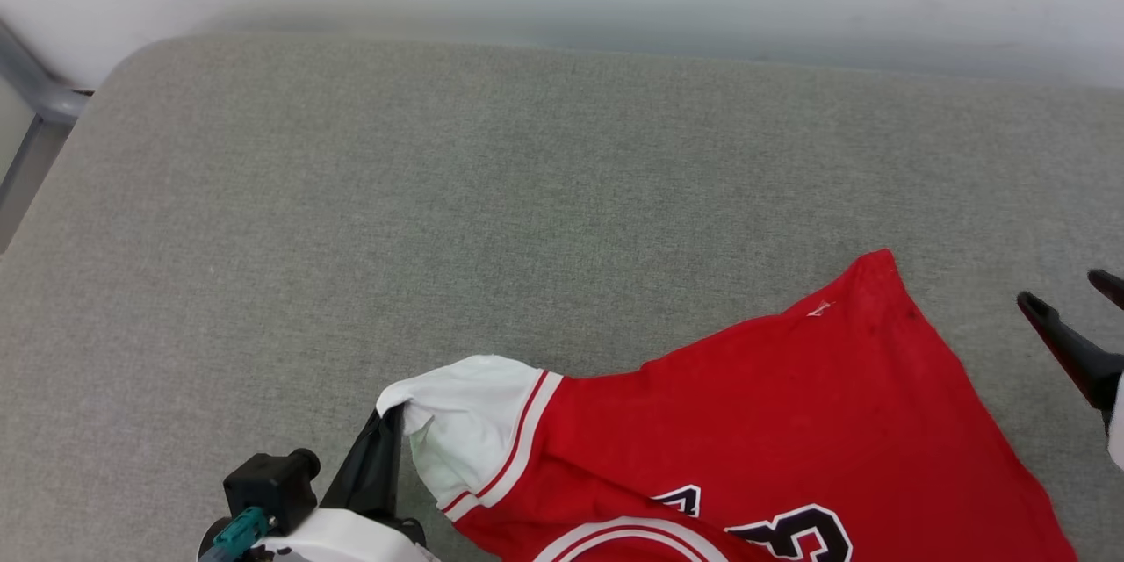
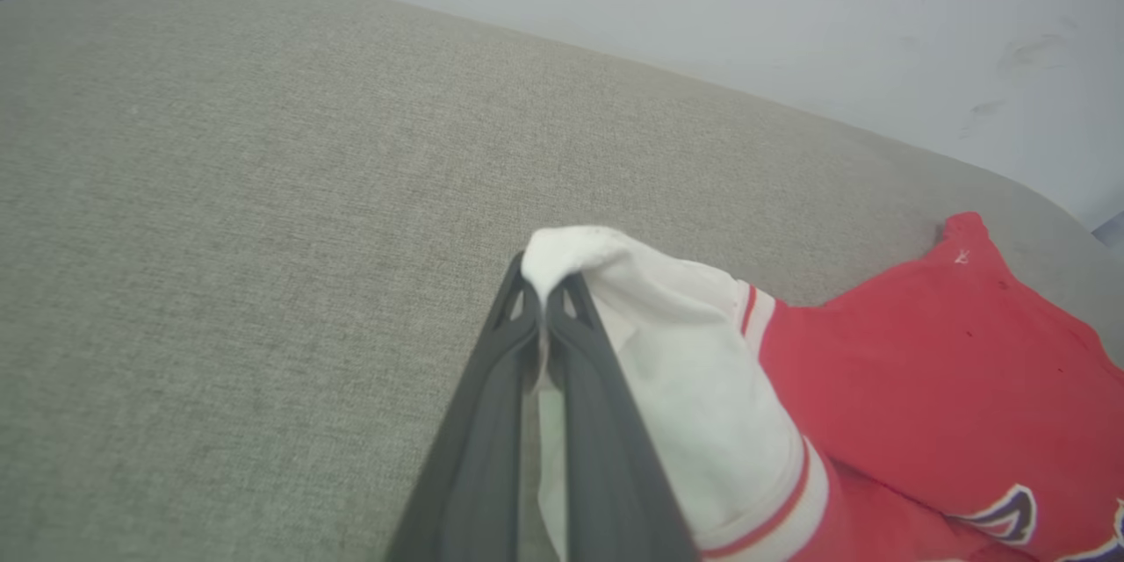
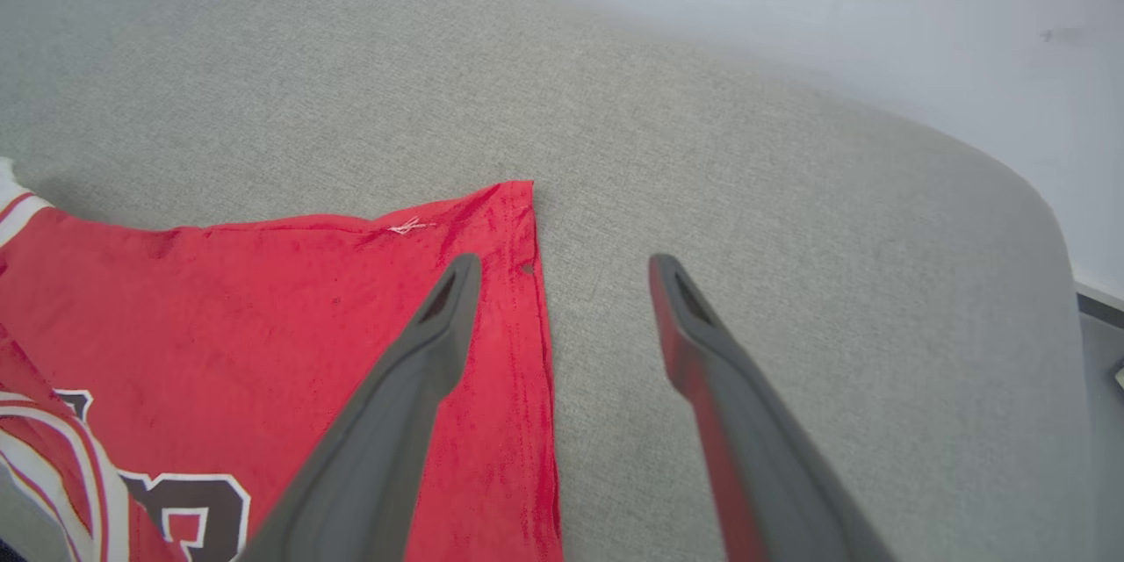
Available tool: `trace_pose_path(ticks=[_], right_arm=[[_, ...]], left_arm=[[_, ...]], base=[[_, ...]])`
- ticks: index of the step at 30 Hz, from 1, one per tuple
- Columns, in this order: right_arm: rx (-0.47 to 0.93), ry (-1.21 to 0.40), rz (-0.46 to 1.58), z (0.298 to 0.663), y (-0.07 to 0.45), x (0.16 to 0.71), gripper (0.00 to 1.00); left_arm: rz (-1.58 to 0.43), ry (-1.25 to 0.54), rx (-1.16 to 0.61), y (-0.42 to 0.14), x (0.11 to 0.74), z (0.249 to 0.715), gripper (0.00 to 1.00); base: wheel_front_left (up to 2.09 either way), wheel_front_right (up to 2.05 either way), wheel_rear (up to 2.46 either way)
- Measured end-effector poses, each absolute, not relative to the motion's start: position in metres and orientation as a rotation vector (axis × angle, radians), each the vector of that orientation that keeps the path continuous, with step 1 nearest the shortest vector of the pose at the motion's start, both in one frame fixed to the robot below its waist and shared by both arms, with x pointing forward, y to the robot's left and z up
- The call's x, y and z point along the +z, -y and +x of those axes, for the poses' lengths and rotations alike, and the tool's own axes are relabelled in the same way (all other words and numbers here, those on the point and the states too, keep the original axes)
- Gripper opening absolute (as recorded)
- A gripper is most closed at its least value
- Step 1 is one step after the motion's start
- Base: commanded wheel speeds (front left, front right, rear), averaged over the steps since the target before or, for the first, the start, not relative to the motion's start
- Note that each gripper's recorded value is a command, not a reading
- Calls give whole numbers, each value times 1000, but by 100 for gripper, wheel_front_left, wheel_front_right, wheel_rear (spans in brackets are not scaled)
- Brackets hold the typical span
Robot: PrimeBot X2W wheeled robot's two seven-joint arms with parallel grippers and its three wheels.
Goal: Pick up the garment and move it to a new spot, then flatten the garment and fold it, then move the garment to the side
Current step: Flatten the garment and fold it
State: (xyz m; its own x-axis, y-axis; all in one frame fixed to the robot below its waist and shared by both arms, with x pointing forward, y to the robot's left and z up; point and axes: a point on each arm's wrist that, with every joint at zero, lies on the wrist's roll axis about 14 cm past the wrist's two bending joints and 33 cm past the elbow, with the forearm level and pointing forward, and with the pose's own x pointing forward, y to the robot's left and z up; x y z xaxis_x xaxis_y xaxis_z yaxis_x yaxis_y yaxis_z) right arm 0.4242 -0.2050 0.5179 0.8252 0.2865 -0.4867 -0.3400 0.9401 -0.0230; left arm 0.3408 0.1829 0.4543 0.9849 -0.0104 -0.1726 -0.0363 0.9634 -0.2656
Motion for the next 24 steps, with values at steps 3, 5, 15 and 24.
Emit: trace_pose_path(ticks=[3,5,15,24], right_arm=[[395,-543,-156,443,186,514,100],[424,-594,-206,454,178,506,100],[503,-874,-362,487,154,443,100],[550,-1031,-415,496,137,384,100]], left_arm=[[-276,-168,16,-182,454,346,0],[-280,-166,18,-181,454,349,0],[-288,-182,47,-184,443,357,0],[-286,-209,72,-189,430,362,0]], base=[[0,0,0],[0,0,0],[0,0,0],[0,0,0]])
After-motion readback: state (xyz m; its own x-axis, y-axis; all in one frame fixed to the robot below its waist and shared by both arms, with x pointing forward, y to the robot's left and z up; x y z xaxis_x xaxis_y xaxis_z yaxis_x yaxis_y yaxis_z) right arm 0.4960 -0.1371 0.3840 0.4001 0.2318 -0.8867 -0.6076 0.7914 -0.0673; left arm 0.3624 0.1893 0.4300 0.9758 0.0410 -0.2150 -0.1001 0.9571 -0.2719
